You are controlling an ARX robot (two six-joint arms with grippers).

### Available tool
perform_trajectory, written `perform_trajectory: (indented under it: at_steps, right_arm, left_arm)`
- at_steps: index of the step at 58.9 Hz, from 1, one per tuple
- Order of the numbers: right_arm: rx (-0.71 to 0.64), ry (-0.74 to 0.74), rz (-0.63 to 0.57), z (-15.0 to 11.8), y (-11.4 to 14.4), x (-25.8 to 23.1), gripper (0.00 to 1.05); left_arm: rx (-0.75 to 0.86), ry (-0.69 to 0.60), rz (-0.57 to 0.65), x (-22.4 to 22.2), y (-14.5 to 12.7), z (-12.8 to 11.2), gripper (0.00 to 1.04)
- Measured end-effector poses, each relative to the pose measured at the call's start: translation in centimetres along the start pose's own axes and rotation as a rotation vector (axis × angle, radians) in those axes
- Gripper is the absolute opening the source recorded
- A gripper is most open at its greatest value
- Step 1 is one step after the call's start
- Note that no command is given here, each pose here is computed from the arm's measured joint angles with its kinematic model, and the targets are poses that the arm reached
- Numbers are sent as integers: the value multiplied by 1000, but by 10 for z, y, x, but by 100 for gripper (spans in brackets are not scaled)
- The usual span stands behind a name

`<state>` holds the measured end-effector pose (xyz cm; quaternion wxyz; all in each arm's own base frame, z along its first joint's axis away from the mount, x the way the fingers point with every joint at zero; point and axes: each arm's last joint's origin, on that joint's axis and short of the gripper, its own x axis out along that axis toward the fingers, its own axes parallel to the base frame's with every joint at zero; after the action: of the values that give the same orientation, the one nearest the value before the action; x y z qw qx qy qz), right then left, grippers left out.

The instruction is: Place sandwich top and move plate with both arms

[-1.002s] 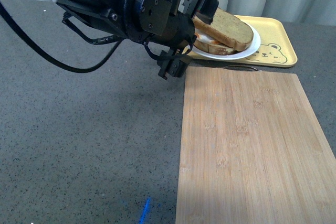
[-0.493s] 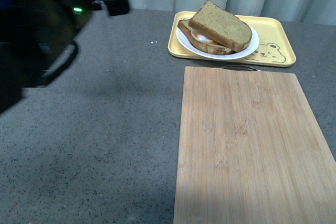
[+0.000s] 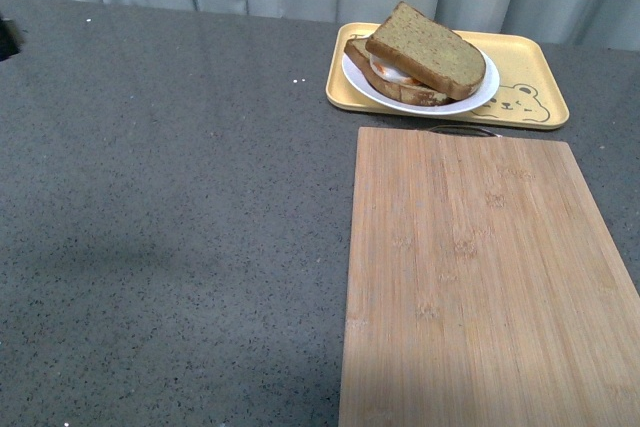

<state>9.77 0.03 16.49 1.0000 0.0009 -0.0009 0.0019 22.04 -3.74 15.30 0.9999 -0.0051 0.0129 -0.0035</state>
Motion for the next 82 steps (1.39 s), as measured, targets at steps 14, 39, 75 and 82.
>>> perform_trajectory:
  at_steps: [14,39,75,82]
  right_arm:
    - [0,0,0,0,0,0,95]
    - [0,0,0,0,0,0,95]
    - [0,0,0,0,0,0,95]
    - [0,0,0,0,0,0,95]
  left_arm:
    - [2,-8,-1,-39,19,7,4]
    - [2,-15,7,-72,37,9,4]
    - [2,-45,5,-97,36,17,4]
    - [2,-47,5,-100,36,18,4]
